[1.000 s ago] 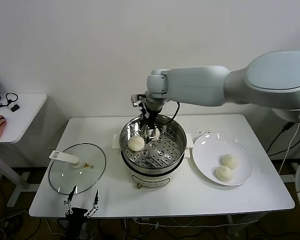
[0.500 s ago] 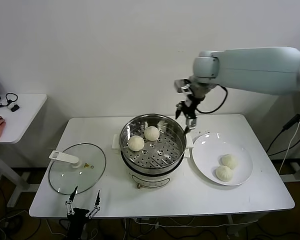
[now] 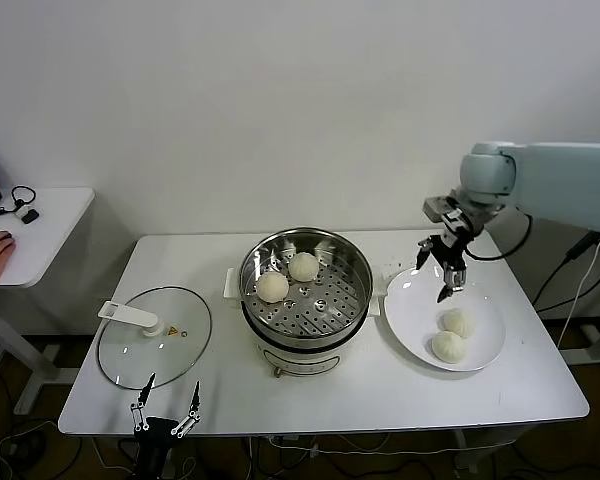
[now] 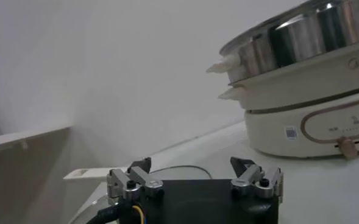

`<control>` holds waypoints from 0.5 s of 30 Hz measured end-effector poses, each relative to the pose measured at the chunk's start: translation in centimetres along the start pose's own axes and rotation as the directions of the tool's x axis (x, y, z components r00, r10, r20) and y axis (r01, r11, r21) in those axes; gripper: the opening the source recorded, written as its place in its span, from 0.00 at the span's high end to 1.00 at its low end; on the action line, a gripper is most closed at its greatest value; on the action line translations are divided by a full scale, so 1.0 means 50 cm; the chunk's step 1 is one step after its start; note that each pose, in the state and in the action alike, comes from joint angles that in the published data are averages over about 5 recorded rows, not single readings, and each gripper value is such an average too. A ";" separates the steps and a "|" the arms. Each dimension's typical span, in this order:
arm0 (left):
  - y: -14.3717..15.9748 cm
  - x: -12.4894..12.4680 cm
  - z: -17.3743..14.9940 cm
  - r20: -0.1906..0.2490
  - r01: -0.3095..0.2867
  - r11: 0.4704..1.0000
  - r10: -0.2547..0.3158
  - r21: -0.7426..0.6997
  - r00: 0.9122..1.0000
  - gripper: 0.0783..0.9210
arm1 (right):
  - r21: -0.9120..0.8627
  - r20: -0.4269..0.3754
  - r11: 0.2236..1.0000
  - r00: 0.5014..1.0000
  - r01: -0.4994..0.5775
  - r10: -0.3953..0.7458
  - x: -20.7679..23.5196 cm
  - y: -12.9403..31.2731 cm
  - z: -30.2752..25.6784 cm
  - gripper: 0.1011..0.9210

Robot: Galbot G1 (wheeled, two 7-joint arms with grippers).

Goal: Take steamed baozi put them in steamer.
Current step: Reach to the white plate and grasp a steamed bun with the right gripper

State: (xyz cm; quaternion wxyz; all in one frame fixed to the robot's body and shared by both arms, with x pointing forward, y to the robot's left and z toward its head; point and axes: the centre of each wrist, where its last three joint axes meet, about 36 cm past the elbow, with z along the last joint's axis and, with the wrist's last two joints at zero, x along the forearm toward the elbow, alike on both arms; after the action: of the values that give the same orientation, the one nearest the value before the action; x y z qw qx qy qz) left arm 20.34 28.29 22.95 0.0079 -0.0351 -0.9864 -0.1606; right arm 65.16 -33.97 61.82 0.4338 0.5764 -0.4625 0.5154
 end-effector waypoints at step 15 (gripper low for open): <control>0.001 0.006 0.014 -0.019 -0.002 1.000 0.002 -0.005 1.000 0.12 | -0.038 -0.020 0.997 0.998 0.061 -0.062 -0.158 0.048 0.086 0.12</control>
State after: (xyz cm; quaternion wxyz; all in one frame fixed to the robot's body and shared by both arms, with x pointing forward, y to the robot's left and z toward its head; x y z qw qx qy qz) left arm 20.06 28.60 22.31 0.0171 -0.0345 -0.9858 -0.1636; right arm 63.32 -37.98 53.62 0.4652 0.5766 -0.4495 0.4991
